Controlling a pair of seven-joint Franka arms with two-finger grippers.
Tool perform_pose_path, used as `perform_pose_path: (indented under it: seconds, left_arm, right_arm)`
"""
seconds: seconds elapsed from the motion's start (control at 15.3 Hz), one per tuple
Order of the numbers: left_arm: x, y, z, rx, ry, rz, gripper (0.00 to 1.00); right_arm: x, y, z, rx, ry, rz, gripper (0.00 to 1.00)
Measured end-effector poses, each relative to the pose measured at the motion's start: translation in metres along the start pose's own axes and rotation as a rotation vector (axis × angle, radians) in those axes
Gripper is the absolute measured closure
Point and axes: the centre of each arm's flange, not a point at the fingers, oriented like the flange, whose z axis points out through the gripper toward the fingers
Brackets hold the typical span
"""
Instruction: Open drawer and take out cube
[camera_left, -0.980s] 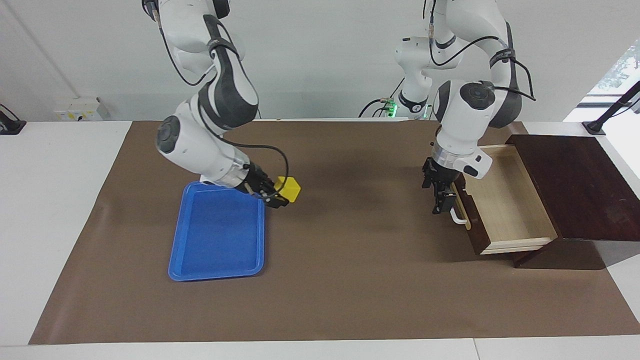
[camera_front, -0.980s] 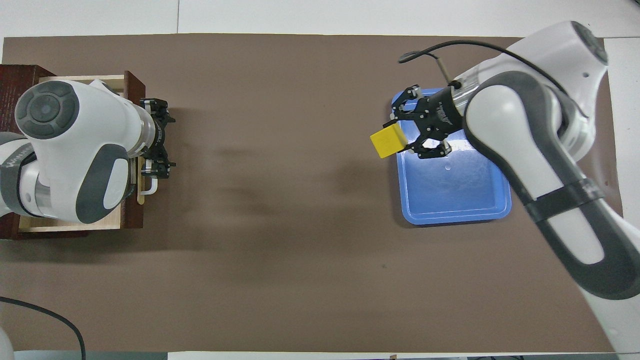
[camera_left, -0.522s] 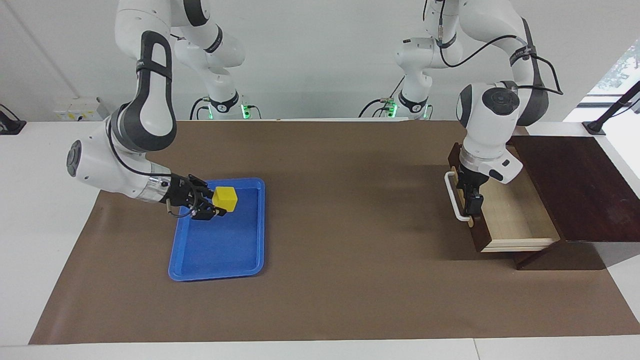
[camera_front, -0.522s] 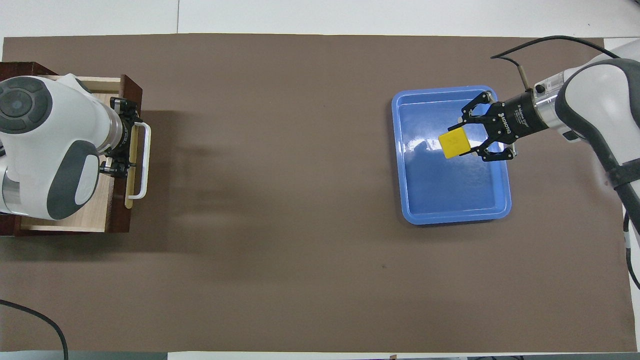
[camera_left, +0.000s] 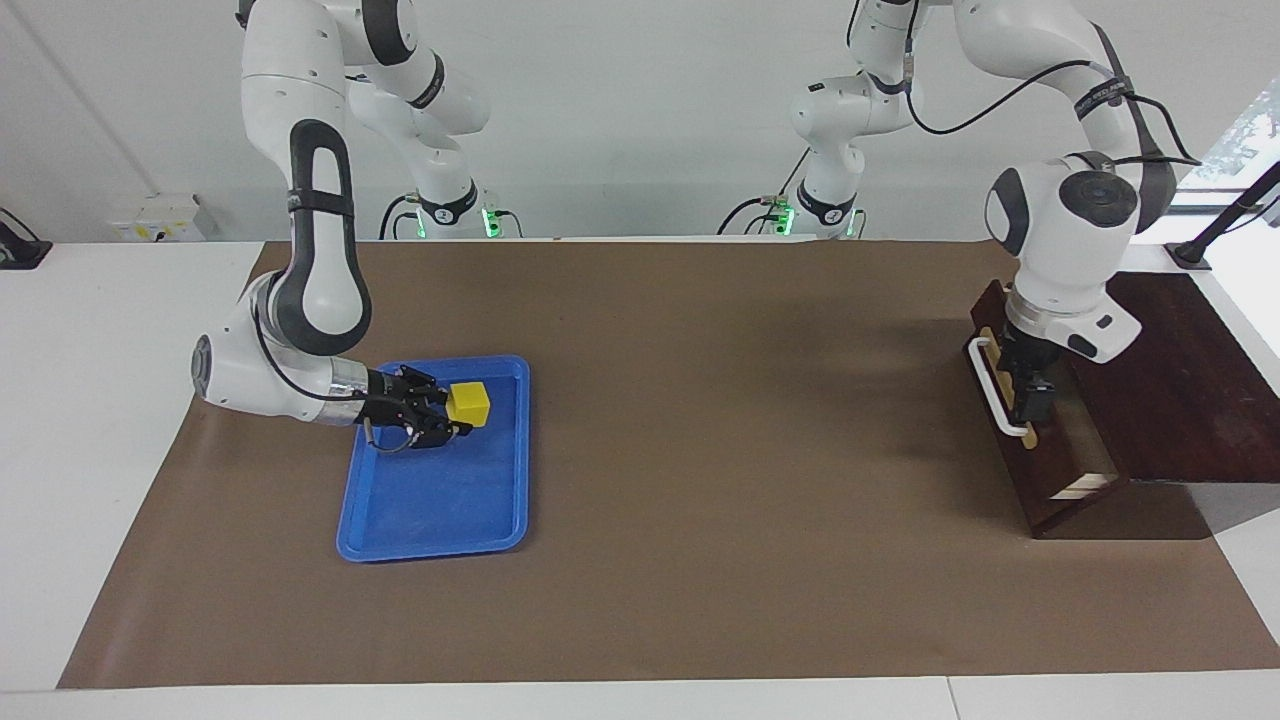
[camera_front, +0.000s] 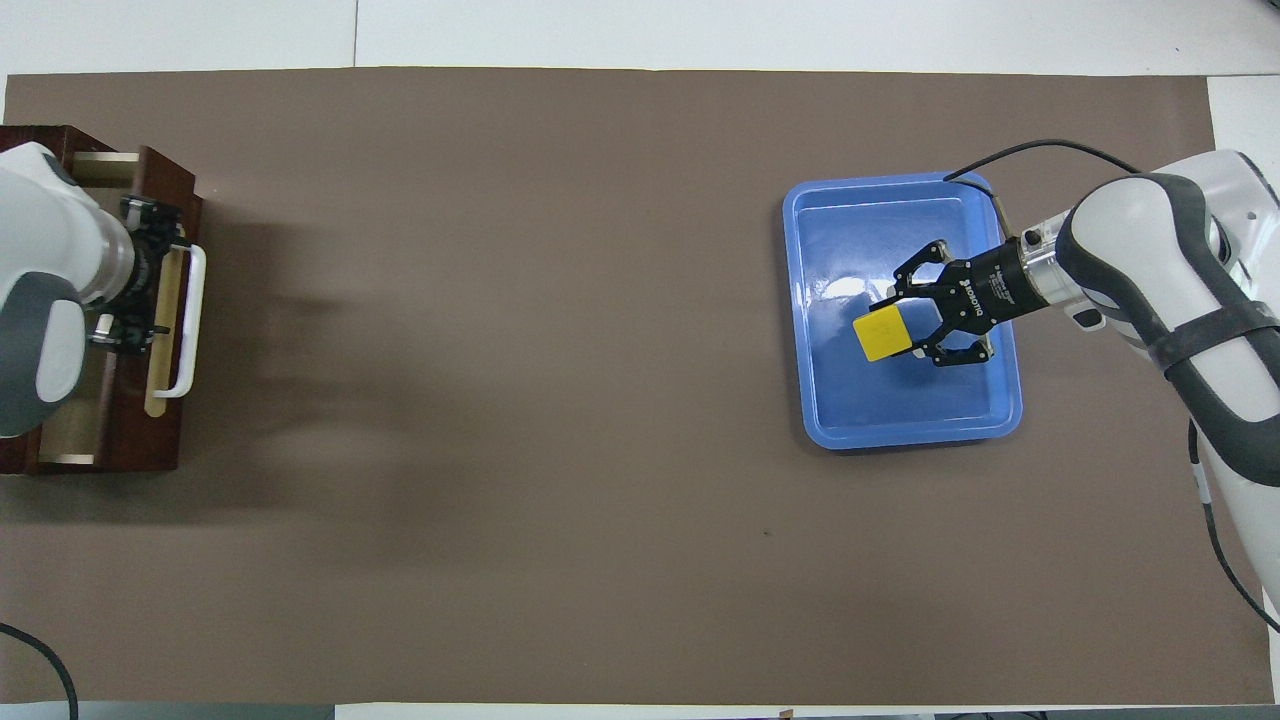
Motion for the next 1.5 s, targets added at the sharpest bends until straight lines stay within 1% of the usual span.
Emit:
perform_pose_path:
  seconds: [0.07, 0.26, 0.46, 0.59, 0.65, 0.72, 0.78, 0.85, 0.91, 1.04, 1.11, 1.18, 1.24, 1.31, 1.37, 1.5]
  left_arm:
    - [0.008, -0.004, 0.002, 0.002, -0.007, -0.009, 0.0]
    - [0.004, -0.003, 0.002, 0.005, -0.004, 0.046, 0.0]
    - [-0.003, -0.001, 0.001, 0.014, -0.008, 0.129, 0.0]
    - [-0.025, 0.004, -0.005, 0.04, -0.019, 0.187, 0.0]
    - [-0.037, 0.005, -0.013, 0.073, -0.036, 0.237, 0.0]
    - [-0.046, 0.006, -0.027, 0.097, -0.068, 0.311, 0.0]
    - [-0.05, 0.006, -0.047, 0.103, -0.113, 0.399, 0.0]
    - [-0.05, 0.002, -0.069, 0.1, -0.154, 0.492, 0.0]
    - [-0.046, -0.005, -0.091, 0.096, -0.18, 0.58, 0.0]
    - [-0.041, -0.023, -0.127, 0.108, -0.218, 0.743, 0.0]
    - [-0.042, -0.03, -0.137, 0.114, -0.236, 0.821, 0.0]
    - [-0.044, -0.034, -0.142, 0.113, -0.25, 0.91, 0.0]
    - [-0.047, -0.035, -0.144, 0.104, -0.261, 0.997, 0.0]
    - [-0.051, -0.034, -0.143, 0.094, -0.273, 1.069, 0.0]
    - [-0.055, -0.032, -0.141, 0.087, -0.289, 1.122, 0.0]
    - [-0.066, -0.027, -0.134, 0.083, -0.316, 1.178, 0.0]
  right_arm:
    - [0.002, 0.003, 0.006, 0.009, -0.014, 0.014, 0.44]
    - [0.003, 0.01, 0.016, 0.028, -0.055, 0.048, 0.44]
    - [0.008, 0.018, 0.024, 0.04, -0.049, 0.073, 0.44]
    - [0.012, 0.023, 0.03, 0.047, -0.042, 0.106, 0.44]
    - [0.013, 0.025, 0.031, 0.053, -0.041, 0.13, 0.44]
    - [0.014, 0.025, 0.032, 0.055, -0.041, 0.155, 0.44]
    - [0.014, 0.026, 0.033, 0.055, -0.041, 0.177, 0.44]
    - [0.013, 0.026, 0.032, 0.055, -0.041, 0.191, 0.44]
    - [0.013, 0.026, 0.032, 0.057, -0.041, 0.202, 0.44]
    - [0.011, 0.025, 0.03, 0.063, -0.033, 0.217, 0.44]
    - [0.009, 0.024, 0.031, 0.064, -0.03, 0.222, 0.38]
    - [0.007, 0.022, 0.033, 0.063, -0.027, 0.226, 0.29]
    - [0.005, 0.021, 0.035, 0.061, -0.024, 0.232, 0.17]
    - [0.003, 0.02, 0.036, 0.061, -0.023, 0.237, 0.07]
    - [0.002, 0.019, 0.036, 0.061, -0.021, 0.238, 0.02]
    - [0.0, 0.018, 0.034, 0.065, -0.019, 0.236, 0.0]
